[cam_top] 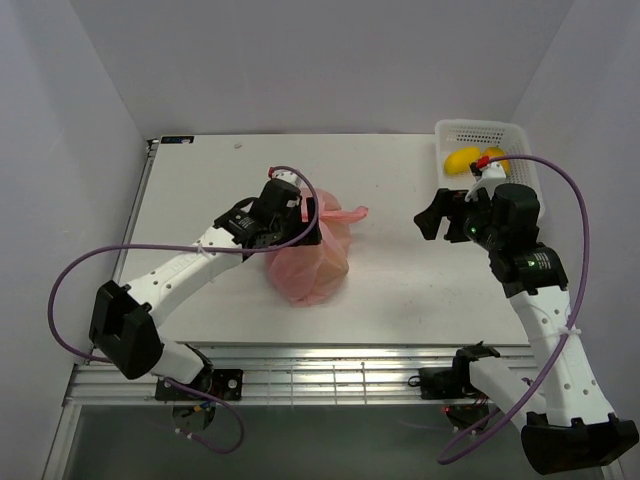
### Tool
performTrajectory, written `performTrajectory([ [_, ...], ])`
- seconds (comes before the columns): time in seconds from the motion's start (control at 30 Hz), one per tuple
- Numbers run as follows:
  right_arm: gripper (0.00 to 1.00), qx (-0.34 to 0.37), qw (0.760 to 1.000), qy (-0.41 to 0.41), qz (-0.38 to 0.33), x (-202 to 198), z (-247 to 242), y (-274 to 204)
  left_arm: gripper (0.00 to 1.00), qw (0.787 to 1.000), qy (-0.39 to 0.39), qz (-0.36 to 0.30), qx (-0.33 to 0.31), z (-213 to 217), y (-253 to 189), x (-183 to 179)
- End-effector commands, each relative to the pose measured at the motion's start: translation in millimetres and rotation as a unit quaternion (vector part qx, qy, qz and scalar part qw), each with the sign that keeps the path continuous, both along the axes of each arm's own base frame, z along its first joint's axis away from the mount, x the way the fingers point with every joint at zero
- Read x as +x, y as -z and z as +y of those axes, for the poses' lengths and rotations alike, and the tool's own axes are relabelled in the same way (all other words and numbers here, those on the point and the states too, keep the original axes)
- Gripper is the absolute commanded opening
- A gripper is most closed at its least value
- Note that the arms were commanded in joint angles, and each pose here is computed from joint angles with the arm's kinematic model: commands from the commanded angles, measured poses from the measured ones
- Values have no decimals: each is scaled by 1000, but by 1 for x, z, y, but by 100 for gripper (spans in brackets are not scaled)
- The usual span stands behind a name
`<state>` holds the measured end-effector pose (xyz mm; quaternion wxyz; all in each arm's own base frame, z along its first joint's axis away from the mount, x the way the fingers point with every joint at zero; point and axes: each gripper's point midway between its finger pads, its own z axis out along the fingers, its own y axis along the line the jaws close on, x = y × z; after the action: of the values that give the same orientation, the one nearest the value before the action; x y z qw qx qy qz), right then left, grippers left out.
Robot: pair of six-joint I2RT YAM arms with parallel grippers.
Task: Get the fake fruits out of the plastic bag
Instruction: Untie the plastic bag at the center of the board.
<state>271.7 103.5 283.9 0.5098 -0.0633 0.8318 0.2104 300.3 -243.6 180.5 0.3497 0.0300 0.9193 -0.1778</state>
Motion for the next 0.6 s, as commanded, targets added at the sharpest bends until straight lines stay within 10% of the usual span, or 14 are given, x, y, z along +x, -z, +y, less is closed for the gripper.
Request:
performTrajectory([
  [0.0, 90, -7, 1000, 5, -18, 6, -3, -4, 92, 999, -19, -24, 18, 1, -6, 15],
  [0.2, 90, -21, 998, -57, -23, 1, 10, 3, 64, 997, -29, -15, 67, 0, 12, 22],
  [0.43, 90, -23, 990, -138, -31, -6, 29, 9, 0, 995, -26, -32, 92, 0, 9, 31],
  [0.57, 90, -46, 965, -241, -93, -10, 52, 1, 0, 994, 23, -55, 93, -4, 2, 29],
])
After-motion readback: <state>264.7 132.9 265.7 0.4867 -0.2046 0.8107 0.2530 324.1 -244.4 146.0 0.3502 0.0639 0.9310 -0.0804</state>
